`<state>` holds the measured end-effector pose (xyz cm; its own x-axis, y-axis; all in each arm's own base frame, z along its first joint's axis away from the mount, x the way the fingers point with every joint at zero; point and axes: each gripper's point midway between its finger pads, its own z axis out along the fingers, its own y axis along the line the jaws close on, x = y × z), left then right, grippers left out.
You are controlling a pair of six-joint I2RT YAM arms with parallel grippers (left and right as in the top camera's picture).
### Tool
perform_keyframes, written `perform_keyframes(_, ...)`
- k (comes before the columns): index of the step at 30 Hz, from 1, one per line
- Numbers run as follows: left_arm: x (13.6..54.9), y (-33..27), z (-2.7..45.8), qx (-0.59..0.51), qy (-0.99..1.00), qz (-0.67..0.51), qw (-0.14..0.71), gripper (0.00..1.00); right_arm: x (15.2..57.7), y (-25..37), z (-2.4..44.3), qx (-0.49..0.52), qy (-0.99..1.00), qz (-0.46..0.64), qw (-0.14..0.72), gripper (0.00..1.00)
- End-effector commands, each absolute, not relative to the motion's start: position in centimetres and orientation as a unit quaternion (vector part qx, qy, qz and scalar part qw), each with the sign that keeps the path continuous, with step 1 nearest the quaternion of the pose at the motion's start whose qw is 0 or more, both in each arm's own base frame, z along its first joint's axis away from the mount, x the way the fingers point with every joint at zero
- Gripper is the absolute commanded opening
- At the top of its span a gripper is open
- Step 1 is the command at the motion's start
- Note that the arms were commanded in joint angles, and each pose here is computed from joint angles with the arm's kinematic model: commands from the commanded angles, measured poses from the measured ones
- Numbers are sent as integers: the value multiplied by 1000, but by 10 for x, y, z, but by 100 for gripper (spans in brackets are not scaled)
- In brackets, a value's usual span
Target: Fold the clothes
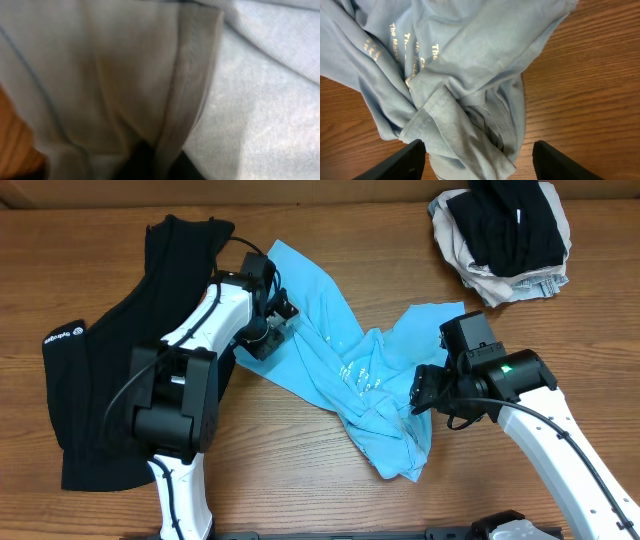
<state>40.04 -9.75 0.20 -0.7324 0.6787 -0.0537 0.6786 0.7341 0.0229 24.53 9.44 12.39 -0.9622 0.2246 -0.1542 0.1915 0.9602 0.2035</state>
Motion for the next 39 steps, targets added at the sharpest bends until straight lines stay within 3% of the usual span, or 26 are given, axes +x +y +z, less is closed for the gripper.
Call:
perform_keyframes(1, 401, -85, 0, 312, 949, 38, 24, 4, 249, 93, 128, 102, 985, 97, 102, 72)
perform_keyframes(8, 429, -44, 69, 181, 976, 112, 40, 4, 257, 96, 131, 100, 982, 105, 119, 72)
perform_keyframes(15, 413, -27, 128, 128, 986, 103, 8, 4, 255, 98, 130, 97, 983, 110, 114, 72)
perform_keyframes(27, 357, -15, 134, 124, 981, 102, -110, 4, 247, 117, 131, 63, 981, 158, 89, 73)
perform_keyframes(29, 353, -13, 130, 117, 981, 99, -120, 15, 248, 118, 131, 63, 981, 159, 90, 73)
perform_keyframes(30, 350, -11, 127, 115, 980, 99, -127, 29, 249, 118, 131, 63, 981, 159, 91, 73)
perform_keyframes(32, 344, -6, 122, 113, 978, 102, -144, 68, 249, 118, 132, 61, 981, 160, 93, 73)
perform_keyframes(33, 343, -3, 120, 112, 977, 106, -147, 81, 250, 118, 132, 61, 981, 160, 94, 74)
perform_keyframes(36, 353, 1, 113, 102, 981, 105, -126, 95, 252, 119, 132, 61, 980, 161, 97, 77)
perform_keyframes(39, 367, -10, 107, 130, 984, 70, -98, 94, 255, 120, 133, 58, 979, 164, 105, 77)
